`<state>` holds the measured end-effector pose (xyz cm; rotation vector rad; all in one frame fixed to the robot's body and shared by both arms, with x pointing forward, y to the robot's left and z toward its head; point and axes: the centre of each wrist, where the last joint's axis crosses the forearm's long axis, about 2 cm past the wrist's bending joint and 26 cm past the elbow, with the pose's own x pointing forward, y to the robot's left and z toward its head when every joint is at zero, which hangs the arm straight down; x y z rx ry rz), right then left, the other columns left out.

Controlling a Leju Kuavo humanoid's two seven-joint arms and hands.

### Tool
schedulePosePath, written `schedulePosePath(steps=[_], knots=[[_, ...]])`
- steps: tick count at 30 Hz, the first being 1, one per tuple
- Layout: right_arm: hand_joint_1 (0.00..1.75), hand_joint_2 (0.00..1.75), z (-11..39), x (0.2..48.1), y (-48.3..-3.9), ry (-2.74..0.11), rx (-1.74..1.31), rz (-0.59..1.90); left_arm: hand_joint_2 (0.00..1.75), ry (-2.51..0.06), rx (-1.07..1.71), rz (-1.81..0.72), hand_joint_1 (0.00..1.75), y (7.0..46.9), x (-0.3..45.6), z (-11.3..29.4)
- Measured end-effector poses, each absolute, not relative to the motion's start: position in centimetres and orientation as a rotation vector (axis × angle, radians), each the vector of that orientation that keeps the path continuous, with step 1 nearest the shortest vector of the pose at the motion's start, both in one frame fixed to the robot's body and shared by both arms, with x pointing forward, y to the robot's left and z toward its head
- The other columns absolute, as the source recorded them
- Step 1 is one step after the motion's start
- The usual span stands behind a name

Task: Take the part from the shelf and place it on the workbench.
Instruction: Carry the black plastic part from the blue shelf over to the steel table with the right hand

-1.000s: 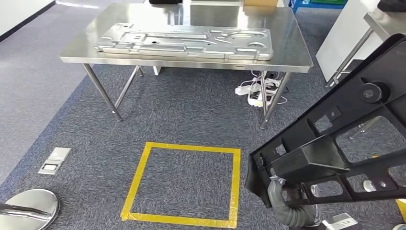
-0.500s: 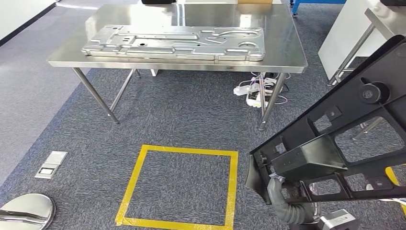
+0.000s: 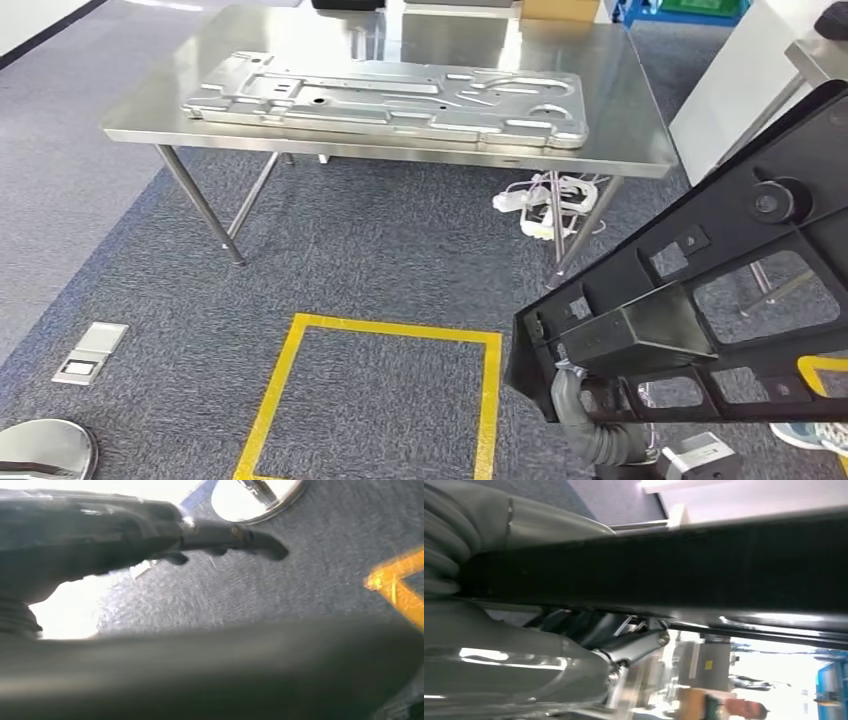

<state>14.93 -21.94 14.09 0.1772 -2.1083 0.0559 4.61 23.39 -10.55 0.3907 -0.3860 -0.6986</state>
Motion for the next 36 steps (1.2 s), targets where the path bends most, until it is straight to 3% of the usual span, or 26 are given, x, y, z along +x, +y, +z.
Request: schedulePosePath(steps=[13,36], knots=[[1.75,1.75,14.8,15.0,-22.8,-2.182,0.080,0.064,1.75,-0.393,0.377,-0.696,0.00,22.8,4.8,-10.5],[1.75,1.75,19.1,15.0,-31.4,-2.387,-0.319,0.127,1.75,-0.411,0.371,-0.677,0.00,22.9,4.7,-10.5]])
